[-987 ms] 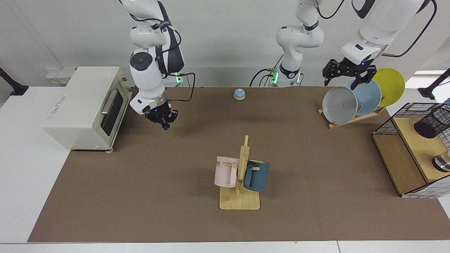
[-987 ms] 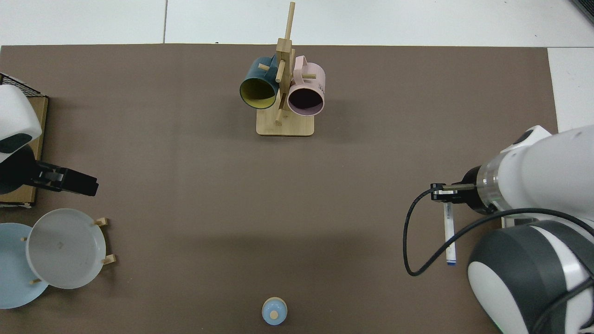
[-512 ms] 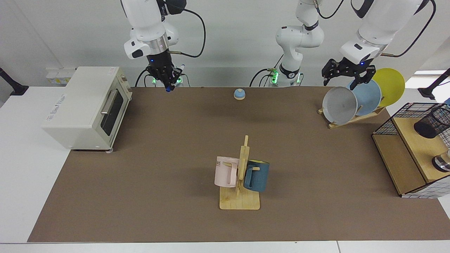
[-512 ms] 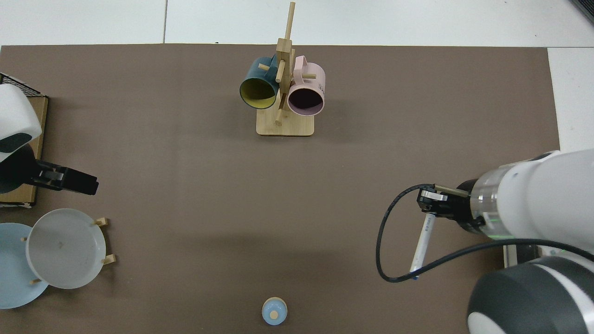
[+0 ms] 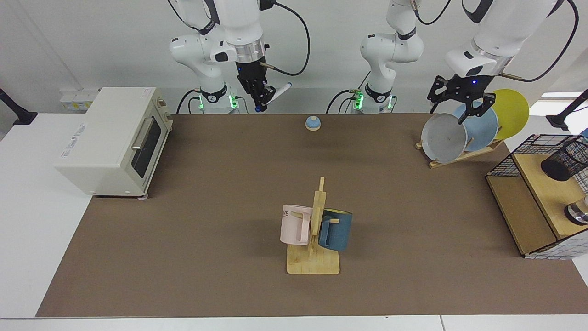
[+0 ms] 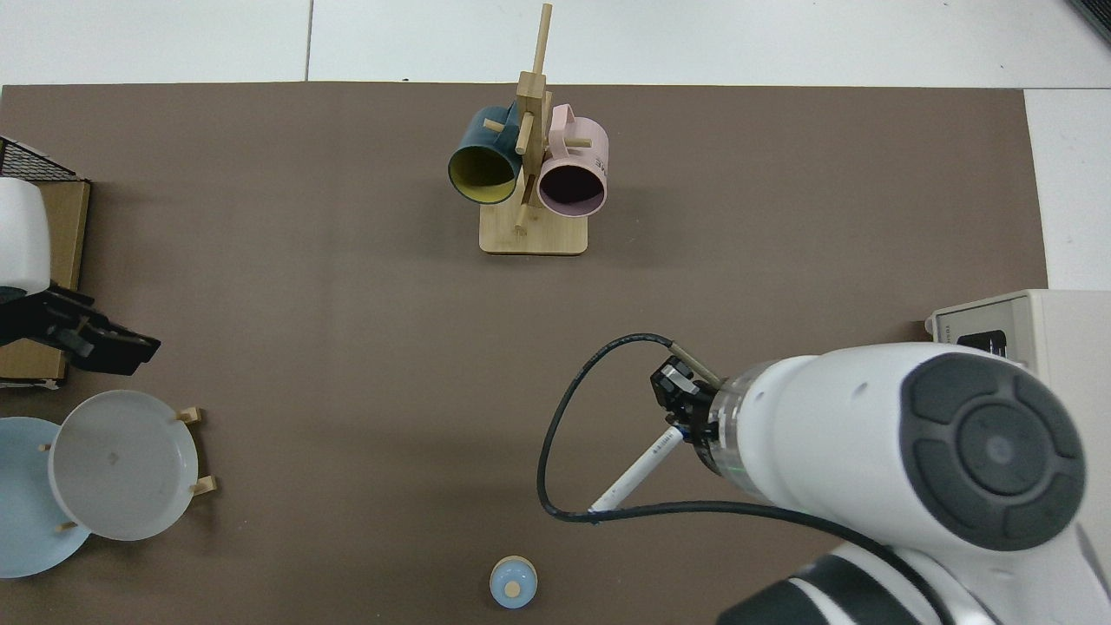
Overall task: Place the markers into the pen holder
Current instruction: 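Carry the marker with the right gripper toward the table middle, then hold the marker with the right gripper while the left gripper reaches it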
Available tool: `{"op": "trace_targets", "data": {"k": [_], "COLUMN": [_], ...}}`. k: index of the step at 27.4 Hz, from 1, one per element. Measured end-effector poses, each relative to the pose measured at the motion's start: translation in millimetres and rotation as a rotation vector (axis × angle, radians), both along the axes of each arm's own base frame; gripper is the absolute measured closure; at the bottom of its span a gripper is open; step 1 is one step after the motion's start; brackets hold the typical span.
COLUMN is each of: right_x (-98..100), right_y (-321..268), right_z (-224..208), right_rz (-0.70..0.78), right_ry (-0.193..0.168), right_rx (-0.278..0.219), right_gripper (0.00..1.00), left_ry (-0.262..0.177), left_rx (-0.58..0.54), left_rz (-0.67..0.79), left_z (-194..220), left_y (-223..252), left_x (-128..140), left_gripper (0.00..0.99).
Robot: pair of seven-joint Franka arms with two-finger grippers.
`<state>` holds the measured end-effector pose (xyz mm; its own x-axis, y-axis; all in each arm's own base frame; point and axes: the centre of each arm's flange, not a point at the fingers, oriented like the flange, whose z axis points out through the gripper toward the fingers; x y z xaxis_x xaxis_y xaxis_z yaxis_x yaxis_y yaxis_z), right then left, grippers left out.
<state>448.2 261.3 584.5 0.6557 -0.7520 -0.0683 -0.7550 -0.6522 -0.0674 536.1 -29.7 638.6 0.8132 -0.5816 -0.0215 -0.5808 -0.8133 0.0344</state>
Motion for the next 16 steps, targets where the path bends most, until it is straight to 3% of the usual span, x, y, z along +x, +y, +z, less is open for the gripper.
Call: {"op": "trace_targets", "data": {"k": [8, 16], "right_x": [13.8, 21.6], "right_y": [43, 84], "right_z": [-14, -26], "right_rz": [-0.243, -0.393], "right_ry": [0.003, 0.006], "right_rx": [0.078, 0.130], "right_gripper": [0.81, 0.81], "left_ry": [-0.005, 0.002], "left_rx": [-0.049, -0.116], "left_rz": [-0.291, -0.400], "left_z": [-2, -12], "left_y": [20, 21], "left_x": [1, -3], "left_gripper": [0.225, 0.176]}}
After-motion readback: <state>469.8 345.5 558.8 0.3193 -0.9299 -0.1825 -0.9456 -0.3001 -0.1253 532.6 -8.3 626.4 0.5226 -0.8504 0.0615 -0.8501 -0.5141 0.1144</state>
